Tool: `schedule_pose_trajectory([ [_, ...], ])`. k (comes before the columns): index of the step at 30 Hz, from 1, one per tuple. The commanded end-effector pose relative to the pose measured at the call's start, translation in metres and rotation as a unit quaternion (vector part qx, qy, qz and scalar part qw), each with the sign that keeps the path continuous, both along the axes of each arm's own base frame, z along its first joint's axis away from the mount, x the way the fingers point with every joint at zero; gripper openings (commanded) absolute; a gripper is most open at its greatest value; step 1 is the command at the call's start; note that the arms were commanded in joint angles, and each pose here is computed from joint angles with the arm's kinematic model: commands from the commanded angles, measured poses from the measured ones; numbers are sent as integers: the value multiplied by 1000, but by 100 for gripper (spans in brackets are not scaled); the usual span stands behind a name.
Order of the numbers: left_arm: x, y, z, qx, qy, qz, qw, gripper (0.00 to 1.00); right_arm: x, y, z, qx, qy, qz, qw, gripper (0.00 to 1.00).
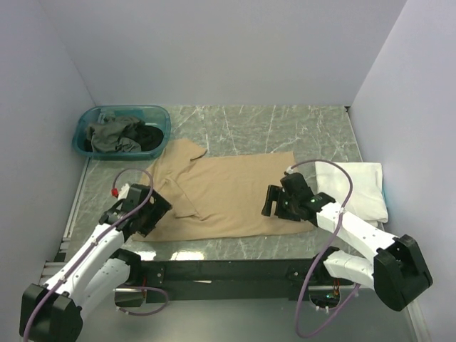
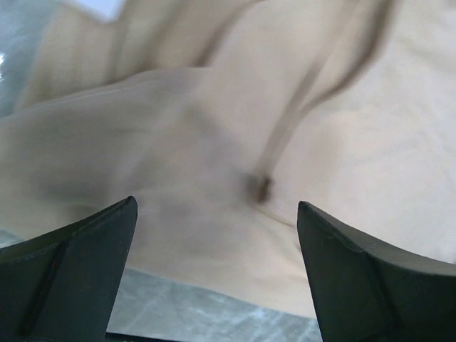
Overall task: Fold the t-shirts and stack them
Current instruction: Fold the tshirt
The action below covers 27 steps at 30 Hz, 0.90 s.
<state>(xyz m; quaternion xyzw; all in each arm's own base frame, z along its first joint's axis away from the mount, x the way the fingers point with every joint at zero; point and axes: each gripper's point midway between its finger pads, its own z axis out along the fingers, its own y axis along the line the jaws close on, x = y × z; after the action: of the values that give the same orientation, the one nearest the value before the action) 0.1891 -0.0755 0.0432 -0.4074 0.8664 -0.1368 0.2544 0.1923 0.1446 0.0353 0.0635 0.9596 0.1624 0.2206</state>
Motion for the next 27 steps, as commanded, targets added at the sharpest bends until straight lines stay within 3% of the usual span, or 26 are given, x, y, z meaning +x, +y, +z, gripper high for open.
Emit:
schedule_pose_trajectory([
  [1,24,-16,41,-8,-48,-37,998,100,29,7,48,7,-67,-2,998,88],
  [8,37,-42,43,-9,-51,-84,995,99,33,-1,54,-4,-84,-26,996,88],
  [10,37,-44,33,1,-33,-90,995,93,30,-4,49,-8,-80,-32,996,88],
  [11,38,-45,31,5,-29,-92,995,83,29,-6,48,-10,-77,-33,996,88],
  [17,43,-60,16,-4,-18,-116,993,52,28,-11,44,-21,-76,-37,996,88],
  [22,39,-58,1,13,8,-119,993,40,28,-14,45,-26,-79,-44,996,88],
  [27,37,-53,-5,27,19,-114,993,38,26,-19,42,-34,-76,-51,995,88],
])
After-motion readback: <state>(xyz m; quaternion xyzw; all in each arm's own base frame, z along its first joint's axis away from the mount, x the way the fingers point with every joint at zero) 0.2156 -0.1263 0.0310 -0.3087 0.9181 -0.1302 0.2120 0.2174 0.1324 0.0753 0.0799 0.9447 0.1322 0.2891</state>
